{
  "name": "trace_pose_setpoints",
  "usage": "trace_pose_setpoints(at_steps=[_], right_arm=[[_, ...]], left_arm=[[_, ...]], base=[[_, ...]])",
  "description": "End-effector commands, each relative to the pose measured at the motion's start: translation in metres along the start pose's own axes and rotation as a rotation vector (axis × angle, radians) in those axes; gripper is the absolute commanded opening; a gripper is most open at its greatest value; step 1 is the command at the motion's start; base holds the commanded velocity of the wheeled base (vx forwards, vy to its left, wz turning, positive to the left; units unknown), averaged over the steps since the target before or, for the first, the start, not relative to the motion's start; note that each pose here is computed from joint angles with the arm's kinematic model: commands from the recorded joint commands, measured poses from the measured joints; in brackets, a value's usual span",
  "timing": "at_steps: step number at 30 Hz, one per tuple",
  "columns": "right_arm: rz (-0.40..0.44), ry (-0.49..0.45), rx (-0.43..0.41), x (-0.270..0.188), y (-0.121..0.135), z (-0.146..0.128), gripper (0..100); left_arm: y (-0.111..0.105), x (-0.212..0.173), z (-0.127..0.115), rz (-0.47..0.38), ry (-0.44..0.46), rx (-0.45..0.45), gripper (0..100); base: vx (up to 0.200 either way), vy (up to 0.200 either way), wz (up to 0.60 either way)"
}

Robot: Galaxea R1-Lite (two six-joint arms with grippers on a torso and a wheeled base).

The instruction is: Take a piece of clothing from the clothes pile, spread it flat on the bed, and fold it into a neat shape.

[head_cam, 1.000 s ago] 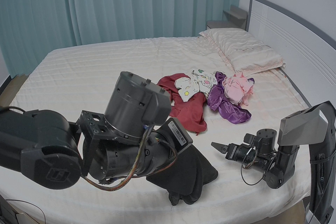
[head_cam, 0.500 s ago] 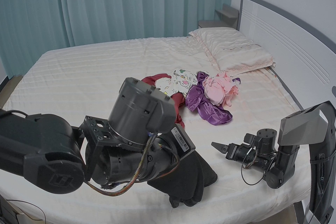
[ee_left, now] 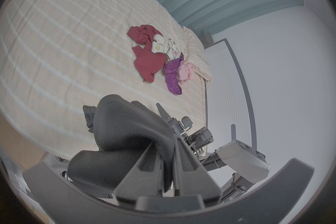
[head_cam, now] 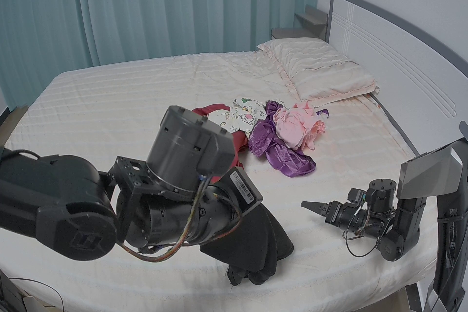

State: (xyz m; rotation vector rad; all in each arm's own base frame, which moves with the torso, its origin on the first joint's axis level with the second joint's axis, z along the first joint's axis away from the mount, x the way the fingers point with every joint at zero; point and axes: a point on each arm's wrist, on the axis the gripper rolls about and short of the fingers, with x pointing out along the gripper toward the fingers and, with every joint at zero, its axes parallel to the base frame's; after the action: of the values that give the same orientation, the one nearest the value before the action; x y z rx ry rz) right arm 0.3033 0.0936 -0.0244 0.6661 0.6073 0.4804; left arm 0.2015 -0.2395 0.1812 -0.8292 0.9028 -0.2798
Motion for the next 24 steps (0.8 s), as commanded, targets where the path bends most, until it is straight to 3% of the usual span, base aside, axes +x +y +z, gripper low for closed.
trace_pose_setpoints(at_steps=[1,7,10,18,22,23,24], right_arm=[[0.005,-0.007,-0.001,-0.002,0.001,0.001,100],[0.005,-0.007,-0.001,-0.001,0.0,0.001,100],[0.004,-0.006,0.0,-0.002,0.0,0.001,100],[0.002,-0.003,0.0,-0.002,0.001,0.0,100],[0.003,-0.002,-0.001,-0.002,0.001,0.0,100],[0.003,-0.002,-0.001,-0.002,0.001,0.0,100],[0.002,-0.001,0.0,-0.001,0.001,-0.001,100]], left_arm=[[-0.01,0.0,0.003,-0.036,-0.009,0.001,0],[-0.015,-0.002,0.004,-0.077,0.045,-0.007,0],[-0.002,0.002,0.007,-0.039,0.062,-0.02,0],[0.049,0.002,0.016,0.103,0.085,-0.036,0],[0.087,0.003,0.02,0.205,0.131,0.01,0],[0.087,0.003,0.02,0.205,0.131,0.01,0],[0.104,0.003,0.017,0.258,0.159,0.041,0]], base=[[0.0,0.0,0.0],[0.0,0.0,0.0],[0.0,0.0,0.0],[0.0,0.0,0.0],[0.0,0.0,0.0],[0.0,0.0,0.0],[0.0,0.0,0.0]])
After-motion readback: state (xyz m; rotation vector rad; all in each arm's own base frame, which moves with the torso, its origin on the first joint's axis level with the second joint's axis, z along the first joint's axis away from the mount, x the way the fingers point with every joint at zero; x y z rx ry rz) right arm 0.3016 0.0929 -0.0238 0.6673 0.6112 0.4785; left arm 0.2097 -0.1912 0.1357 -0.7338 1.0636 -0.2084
